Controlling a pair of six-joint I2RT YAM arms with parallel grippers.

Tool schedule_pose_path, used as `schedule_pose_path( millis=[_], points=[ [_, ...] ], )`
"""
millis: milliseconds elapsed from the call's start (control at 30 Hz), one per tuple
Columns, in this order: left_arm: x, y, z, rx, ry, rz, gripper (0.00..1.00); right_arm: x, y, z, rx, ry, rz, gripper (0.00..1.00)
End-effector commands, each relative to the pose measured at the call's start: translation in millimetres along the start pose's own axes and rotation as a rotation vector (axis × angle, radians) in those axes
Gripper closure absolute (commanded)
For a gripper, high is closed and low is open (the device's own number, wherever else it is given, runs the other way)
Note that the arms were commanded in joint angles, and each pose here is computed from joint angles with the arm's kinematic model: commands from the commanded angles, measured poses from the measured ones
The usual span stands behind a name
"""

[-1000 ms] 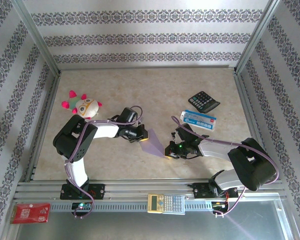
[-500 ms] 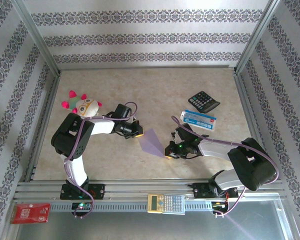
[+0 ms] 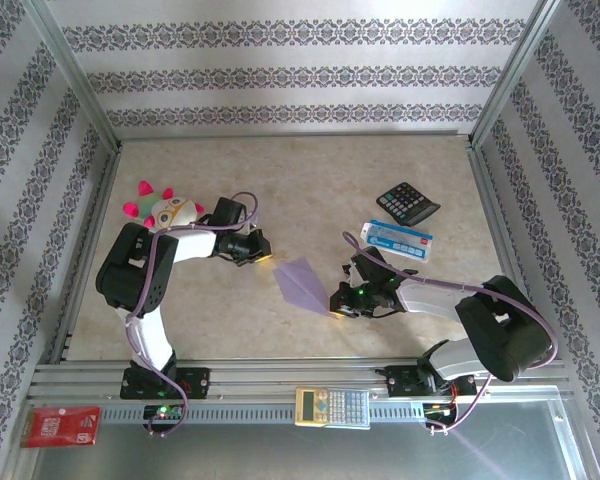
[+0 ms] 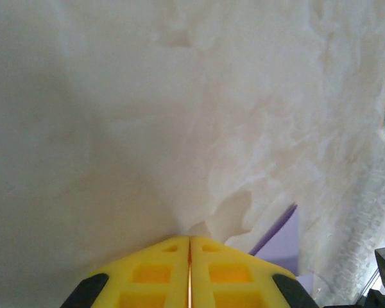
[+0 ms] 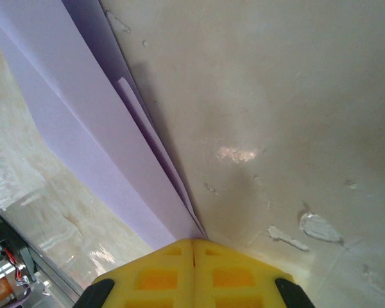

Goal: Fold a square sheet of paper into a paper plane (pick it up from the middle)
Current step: Fourth fold the wing at the center of the table.

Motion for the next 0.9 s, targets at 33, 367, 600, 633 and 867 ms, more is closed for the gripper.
schedule_pose_path(
  millis=[33, 367, 600, 633, 867],
  points=[
    [-27, 28, -6, -0.068, -0.029, -0.081, 0.84, -20, 5, -10, 0.013, 0.008, -0.141, 0.98],
    [-48, 42, -45, -0.076, -0.036, -0.142, 0.74, 38, 50, 16, -0.253, 0.300, 0.004, 0.60],
    [-44, 41, -48, -0.064, -0.039, -0.111, 0.73, 62, 22, 53, -0.179, 0.400, -0.002, 0.53],
    [-44, 41, -47, -0.063, -0.039, -0.110, 0.73, 64, 17, 58, -0.164, 0.400, 0.002, 0.52],
    [-40, 42, -50, -0.059, -0.033, -0.090, 0.73, 64, -10, 69, -0.081, 0.398, 0.021, 0.54]
  ],
)
Point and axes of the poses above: each hand's point on the last joint's axis, 136 mm out from that joint toward the fingers, its own y axis back along the fingers, its own x axis along the line the jaws close on, z = x × y, the point moved 8 cm from there along y, back along the fingers, and after that the axes turned 3 degrees about -y, right-handed, at the moved point
